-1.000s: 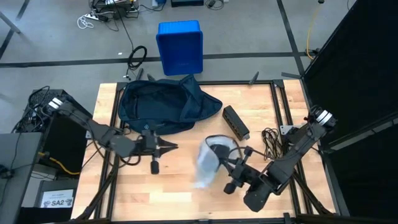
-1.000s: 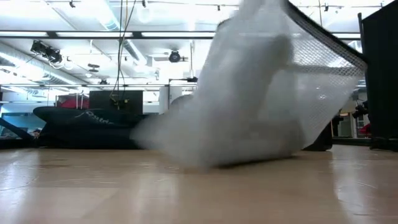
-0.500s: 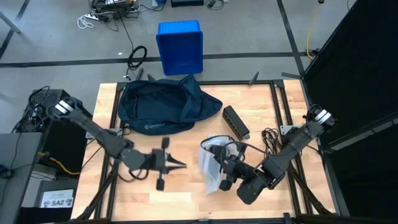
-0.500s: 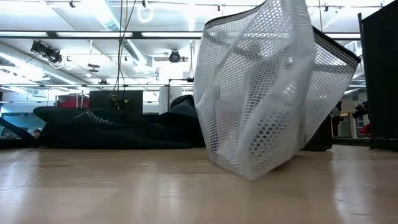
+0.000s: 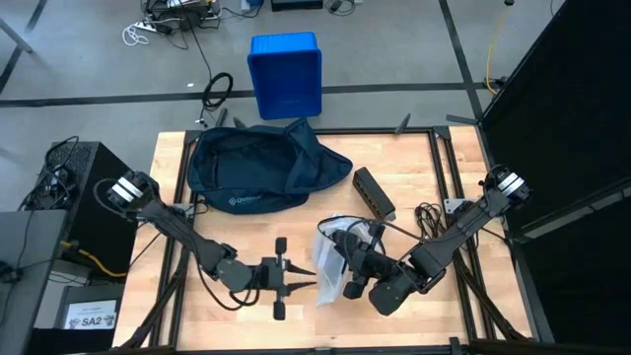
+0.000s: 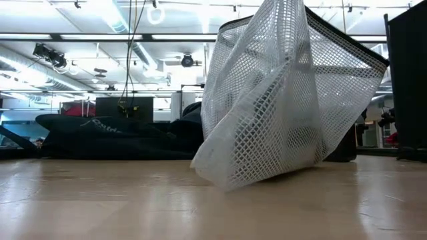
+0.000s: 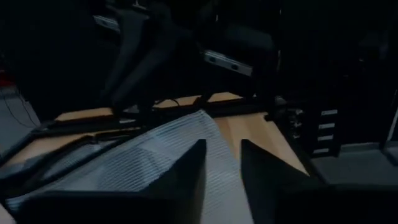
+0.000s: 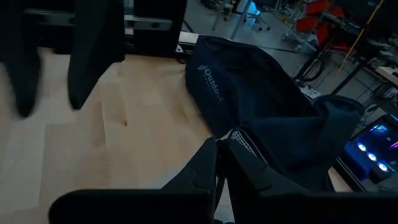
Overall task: Unpack backpack
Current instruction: Close the white white mesh envelope
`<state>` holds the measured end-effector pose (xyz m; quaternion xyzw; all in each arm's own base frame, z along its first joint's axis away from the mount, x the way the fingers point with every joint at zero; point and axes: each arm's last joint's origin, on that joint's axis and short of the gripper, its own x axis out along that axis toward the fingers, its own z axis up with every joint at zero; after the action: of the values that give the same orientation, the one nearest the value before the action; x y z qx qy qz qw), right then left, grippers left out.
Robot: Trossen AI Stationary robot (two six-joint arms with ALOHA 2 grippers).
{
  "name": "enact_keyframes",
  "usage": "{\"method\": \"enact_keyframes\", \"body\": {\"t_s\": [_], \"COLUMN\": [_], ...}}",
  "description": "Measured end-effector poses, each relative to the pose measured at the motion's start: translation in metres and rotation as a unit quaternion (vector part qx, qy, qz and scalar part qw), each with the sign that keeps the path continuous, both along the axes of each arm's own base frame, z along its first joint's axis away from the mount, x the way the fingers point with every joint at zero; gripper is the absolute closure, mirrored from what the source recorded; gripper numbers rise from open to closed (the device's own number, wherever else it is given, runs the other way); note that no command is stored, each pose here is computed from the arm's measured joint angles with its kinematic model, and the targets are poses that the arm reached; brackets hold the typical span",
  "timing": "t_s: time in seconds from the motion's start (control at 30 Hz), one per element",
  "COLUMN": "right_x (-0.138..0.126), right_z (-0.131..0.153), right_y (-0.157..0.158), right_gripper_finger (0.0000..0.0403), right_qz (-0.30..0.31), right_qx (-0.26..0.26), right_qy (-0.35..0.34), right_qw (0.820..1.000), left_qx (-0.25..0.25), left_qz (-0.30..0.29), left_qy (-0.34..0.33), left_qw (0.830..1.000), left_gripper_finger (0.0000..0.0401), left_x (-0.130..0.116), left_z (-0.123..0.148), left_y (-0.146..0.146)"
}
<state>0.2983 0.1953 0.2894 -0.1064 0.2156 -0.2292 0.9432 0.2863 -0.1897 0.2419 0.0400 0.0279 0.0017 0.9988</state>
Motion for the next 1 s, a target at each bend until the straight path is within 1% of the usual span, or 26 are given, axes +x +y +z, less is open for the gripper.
{"method": "enact_keyframes", "body": {"t_s": [0.13, 0.27, 0.37, 0.43, 0.53, 0.6, 0.87, 1.0], "right_x": [0.003, 0.005, 0.005, 0.005, 0.006, 0.006, 0.006, 0.006], "right_z": [0.000, -0.001, 0.000, 0.000, 0.000, 0.001, 0.001, 0.001], "right_y": [-0.004, -0.006, -0.006, -0.006, -0.006, -0.005, -0.004, -0.004], "right_gripper_finger": [0.0403, 0.0403, 0.0403, 0.0403, 0.0403, 0.0403, 0.0403, 0.0403], "right_qz": [0.000, -0.001, 0.000, 0.002, 0.005, 0.007, 0.013, 0.014], "right_qx": [0.000, 0.000, 0.001, 0.002, 0.002, 0.003, 0.007, 0.007], "right_qy": [0.006, 0.009, 0.007, 0.007, 0.006, 0.005, 0.007, 0.007], "right_qw": [1.000, 1.000, 1.000, 1.000, 1.000, 1.000, 1.000, 1.000], "left_qx": [-0.027, -0.023, -0.010, -0.003, 0.004, 0.005, -0.033, -0.058], "left_qz": [0.004, 0.016, 0.049, 0.088, 0.164, 0.183, 0.194, 0.198], "left_qy": [-0.003, -0.003, -0.003, -0.005, -0.006, -0.006, 0.018, 0.018], "left_qw": [1.000, 1.000, 0.999, 0.996, 0.986, 0.983, 0.980, 0.978], "left_gripper_finger": [0.0247, 0.0170, 0.0124, 0.0104, 0.0091, 0.0090, 0.0096, 0.0096], "left_x": [0.014, 0.035, 0.052, 0.060, 0.066, 0.068, 0.069, 0.071], "left_z": [0.000, -0.003, -0.008, -0.010, -0.011, -0.012, -0.021, -0.022], "left_y": [-0.010, -0.022, -0.026, -0.027, -0.025, -0.023, -0.019, -0.016]}}
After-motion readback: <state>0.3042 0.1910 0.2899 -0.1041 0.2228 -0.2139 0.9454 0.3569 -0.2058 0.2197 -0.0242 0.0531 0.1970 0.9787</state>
